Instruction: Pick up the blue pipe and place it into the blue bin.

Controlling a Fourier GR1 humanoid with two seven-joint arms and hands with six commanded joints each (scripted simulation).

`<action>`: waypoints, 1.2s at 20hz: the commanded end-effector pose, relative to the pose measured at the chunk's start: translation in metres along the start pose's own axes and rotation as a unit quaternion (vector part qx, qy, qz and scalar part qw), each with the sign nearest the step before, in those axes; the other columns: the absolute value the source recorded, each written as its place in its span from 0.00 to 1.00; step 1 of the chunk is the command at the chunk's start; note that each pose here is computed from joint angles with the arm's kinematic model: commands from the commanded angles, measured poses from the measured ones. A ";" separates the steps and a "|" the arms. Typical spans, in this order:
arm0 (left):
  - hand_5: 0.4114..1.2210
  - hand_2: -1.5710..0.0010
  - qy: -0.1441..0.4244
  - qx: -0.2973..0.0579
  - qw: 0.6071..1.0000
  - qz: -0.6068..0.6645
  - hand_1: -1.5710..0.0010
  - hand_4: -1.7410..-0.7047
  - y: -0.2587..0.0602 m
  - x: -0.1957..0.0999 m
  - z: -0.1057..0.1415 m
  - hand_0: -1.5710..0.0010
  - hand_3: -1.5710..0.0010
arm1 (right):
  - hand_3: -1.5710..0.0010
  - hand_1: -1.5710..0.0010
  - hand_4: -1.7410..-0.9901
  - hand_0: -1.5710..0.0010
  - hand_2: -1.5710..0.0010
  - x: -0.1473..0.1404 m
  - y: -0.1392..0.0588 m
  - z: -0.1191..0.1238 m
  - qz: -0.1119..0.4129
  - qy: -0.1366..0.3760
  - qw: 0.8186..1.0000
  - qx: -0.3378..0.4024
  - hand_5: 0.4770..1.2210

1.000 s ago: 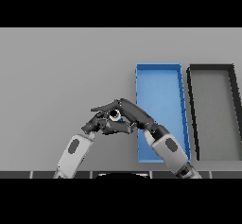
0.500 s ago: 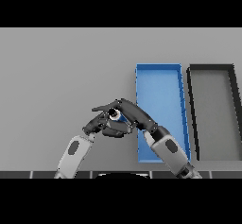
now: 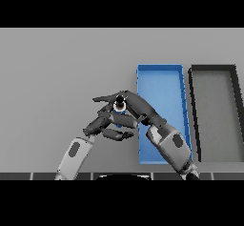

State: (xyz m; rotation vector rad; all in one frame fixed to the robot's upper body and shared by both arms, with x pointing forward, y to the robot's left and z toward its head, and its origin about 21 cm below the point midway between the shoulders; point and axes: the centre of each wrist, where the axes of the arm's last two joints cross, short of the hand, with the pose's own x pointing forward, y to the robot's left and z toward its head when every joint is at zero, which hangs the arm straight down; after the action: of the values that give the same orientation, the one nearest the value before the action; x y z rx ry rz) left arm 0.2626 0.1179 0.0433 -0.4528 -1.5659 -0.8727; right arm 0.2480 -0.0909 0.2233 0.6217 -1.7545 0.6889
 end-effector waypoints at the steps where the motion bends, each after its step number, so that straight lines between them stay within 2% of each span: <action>1: 0.05 0.99 0.003 -0.001 1.000 -0.001 0.99 0.80 -0.002 0.001 -0.006 0.99 0.99 | 0.00 0.00 0.00 0.00 0.00 0.008 -0.007 -0.004 -0.008 -0.003 1.000 -0.005 1.00; 5: 0.03 1.00 0.005 -0.004 1.000 0.002 1.00 0.81 0.001 0.004 -0.003 1.00 1.00 | 0.00 0.00 0.00 0.00 0.00 0.060 -0.037 -0.017 -0.010 -0.055 0.998 0.003 1.00; 7: 0.03 1.00 0.003 -0.001 1.000 0.006 1.00 0.81 0.001 0.006 0.000 1.00 1.00 | 0.00 0.00 0.00 0.00 0.00 0.085 -0.053 -0.017 0.007 -0.089 0.995 -0.051 1.00; 10: 0.02 1.00 0.015 0.002 1.000 -0.002 1.00 0.82 0.005 0.004 0.003 1.00 1.00 | 0.00 0.00 0.00 0.00 0.00 0.100 -0.086 -0.015 0.041 -0.074 0.988 -0.130 1.00; 12: 0.01 1.00 0.018 0.001 1.000 0.000 1.00 0.82 0.005 0.002 -0.001 1.00 1.00 | 0.00 0.00 0.00 0.00 0.00 0.102 -0.108 -0.009 0.038 -0.060 0.982 -0.173 1.00; 15: 0.00 1.00 0.006 0.004 1.000 -0.008 1.00 0.83 0.005 0.000 0.003 1.00 1.00 | 0.00 0.00 0.00 0.00 0.00 0.090 -0.142 0.012 0.058 -0.020 0.970 -0.237 1.00; 17: 0.00 1.00 0.007 0.006 1.000 -0.015 1.00 0.84 0.005 0.004 0.001 1.00 1.00 | 0.00 0.00 0.00 0.00 0.00 0.075 -0.153 0.031 0.048 0.004 0.965 -0.259 1.00; 20: 0.01 1.00 0.011 0.002 1.000 -0.016 1.00 0.84 0.005 0.003 0.000 1.00 1.00 | 0.00 0.00 0.00 0.00 0.00 0.046 -0.159 0.058 0.024 0.043 0.952 -0.302 1.00; 24: 0.01 1.00 0.007 0.002 1.000 -0.009 1.00 0.84 0.005 0.002 0.003 1.00 1.00 | 0.00 0.00 0.00 0.00 0.00 0.009 -0.152 0.092 0.004 0.107 0.936 -0.334 1.00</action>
State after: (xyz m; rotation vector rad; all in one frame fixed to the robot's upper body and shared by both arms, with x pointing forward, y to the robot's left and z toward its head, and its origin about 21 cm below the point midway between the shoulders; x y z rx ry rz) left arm 0.2639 0.1228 0.0464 -0.4301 -1.5615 -0.8833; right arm 0.2925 -0.2624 0.2319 0.0675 -1.6449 0.1234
